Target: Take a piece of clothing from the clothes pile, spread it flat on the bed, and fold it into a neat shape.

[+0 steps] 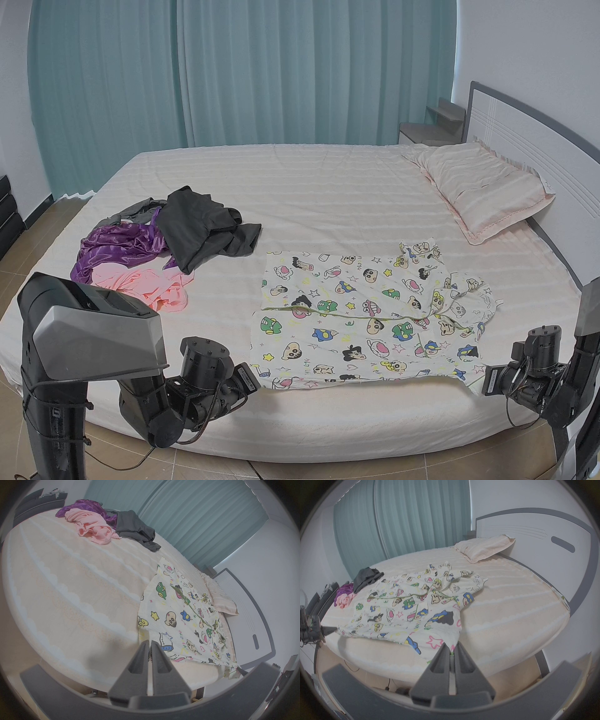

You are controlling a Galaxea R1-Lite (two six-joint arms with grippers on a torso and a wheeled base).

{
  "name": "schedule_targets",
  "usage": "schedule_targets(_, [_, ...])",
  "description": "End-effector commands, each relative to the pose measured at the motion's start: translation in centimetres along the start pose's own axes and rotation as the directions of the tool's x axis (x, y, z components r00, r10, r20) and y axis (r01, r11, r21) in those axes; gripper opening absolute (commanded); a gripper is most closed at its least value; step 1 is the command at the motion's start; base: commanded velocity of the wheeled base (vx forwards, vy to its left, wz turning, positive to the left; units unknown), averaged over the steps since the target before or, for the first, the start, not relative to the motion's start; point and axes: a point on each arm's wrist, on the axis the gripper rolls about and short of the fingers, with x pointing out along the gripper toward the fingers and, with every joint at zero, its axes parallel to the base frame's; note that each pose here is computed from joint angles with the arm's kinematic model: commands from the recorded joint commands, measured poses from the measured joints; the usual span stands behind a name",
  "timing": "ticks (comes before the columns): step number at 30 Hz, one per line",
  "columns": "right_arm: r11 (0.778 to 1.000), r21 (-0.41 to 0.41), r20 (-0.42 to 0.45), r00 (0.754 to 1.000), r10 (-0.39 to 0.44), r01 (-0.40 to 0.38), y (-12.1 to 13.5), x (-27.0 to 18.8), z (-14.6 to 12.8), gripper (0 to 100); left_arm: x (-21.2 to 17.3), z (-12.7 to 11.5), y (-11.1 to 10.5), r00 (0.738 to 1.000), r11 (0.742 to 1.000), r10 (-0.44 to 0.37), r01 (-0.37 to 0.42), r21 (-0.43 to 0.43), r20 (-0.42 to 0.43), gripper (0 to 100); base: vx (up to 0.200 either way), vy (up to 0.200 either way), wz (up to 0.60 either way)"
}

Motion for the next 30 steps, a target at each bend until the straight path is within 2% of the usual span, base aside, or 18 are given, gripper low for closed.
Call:
schedule_targets(1, [1.0,-0.022,-0.003,1.0,0.02,-0.02,0.2,-1.0,0.0,100,-0.2,-0.2,0.0,1.0,1.0,-0.003,0.003,0.003,0.001,0,0.0,0.0,0.0])
schedule_targets(5, [0.995,-0.039,-0.073,0.993,0.09,-0.093,1.4,-1.6,-0.8,100,-0.2,-0.4,0.2,1.0,1.0,0.004,-0.003,0.004,-0.003,0,0.0,0.0,0.0])
schedule_targets(10, [0.996,-0.024,-0.098,0.991,0.087,-0.09,1.2,-1.7,-1.0,100,-0.2,-0.4,0.2,1.0,1.0,0.002,-0.002,0.004,-0.002,0,0.0,0.0,0.0])
schedule_targets(12, [0.998,0.018,-0.11,0.992,0.065,-0.063,0.6,-1.4,-1.0,100,-0.2,-0.3,0.1,1.0,1.0,0.0,0.0,0.002,0.002,0,0.0,0.0,0.0])
schedule_targets(15, [0.991,0.118,-0.145,0.986,0.078,-0.061,-0.3,-0.6,-1.3,100,-0.2,-0.2,0.1,1.0,1.0,0.0,0.0,-0.001,0.013,0,0.0,0.0,0.0])
schedule_targets(16, [0.991,0.118,-0.145,0.986,0.078,-0.061,-0.3,-0.6,-1.3,100,-0.2,-0.2,0.1,1.0,1.0,0.0,0.0,-0.001,0.013,0,0.0,0.0,0.0])
schedule_targets(17, [0.979,0.202,-0.178,0.982,0.07,-0.033,-1.2,0.3,-1.6,100,-0.2,-0.1,0.1,0.999,1.0,0.013,-0.013,-0.005,0.036,0,0.0,0.0,0.0])
schedule_targets(21, [0.938,0.342,-0.237,0.971,0.032,0.053,-2.4,2.2,-2.5,100,-0.2,0.2,-0.1,0.997,1.0,-0.01,0.011,-0.009,0.075,0,0.0,0.0,0.0])
schedule_targets(24, [0.902,0.423,-0.25,0.968,0.019,0.091,-2.9,3.0,-2.8,100,-0.4,0.1,0.0,0.997,1.0,-0.015,0.015,-0.009,0.079,0,0.0,0.0,0.0])
schedule_targets(25, [0.896,0.433,-0.255,0.967,0.021,0.095,-2.9,3.1,-2.9,100,-0.4,0.1,0.0,0.997,1.0,-0.014,0.014,-0.01,0.08,0,0.0,0.0,0.0])
schedule_targets(26, [0.877,0.469,-0.266,0.964,0.027,0.105,-3.0,3.4,-3.2,100,-0.4,0.1,0.0,0.997,1.0,-0.014,0.014,-0.01,0.08,0,0.0,0.0,0.0])
schedule_targets(27, [0.877,0.469,-0.266,0.964,0.027,0.105,-3.0,3.4,-3.2,100,-0.4,0.1,0.0,0.997,1.0,-0.014,0.014,-0.01,0.08,0,0.0,0.0,0.0])
schedule_targets(29, [0.838,0.534,-0.262,0.964,0.035,0.114,-2.9,3.6,-3.1,100,-0.3,0.1,0.0,0.997,1.0,-0.011,0.012,-0.011,0.078,0,0.0,0.0,0.0])
schedule_targets(30, [0.83,0.547,-0.257,0.966,0.041,0.11,-2.8,3.7,-3.0,100,-0.3,0.1,0.0,0.997,1.0,-0.01,0.011,-0.012,0.079,0,0.0,0.0,0.0])
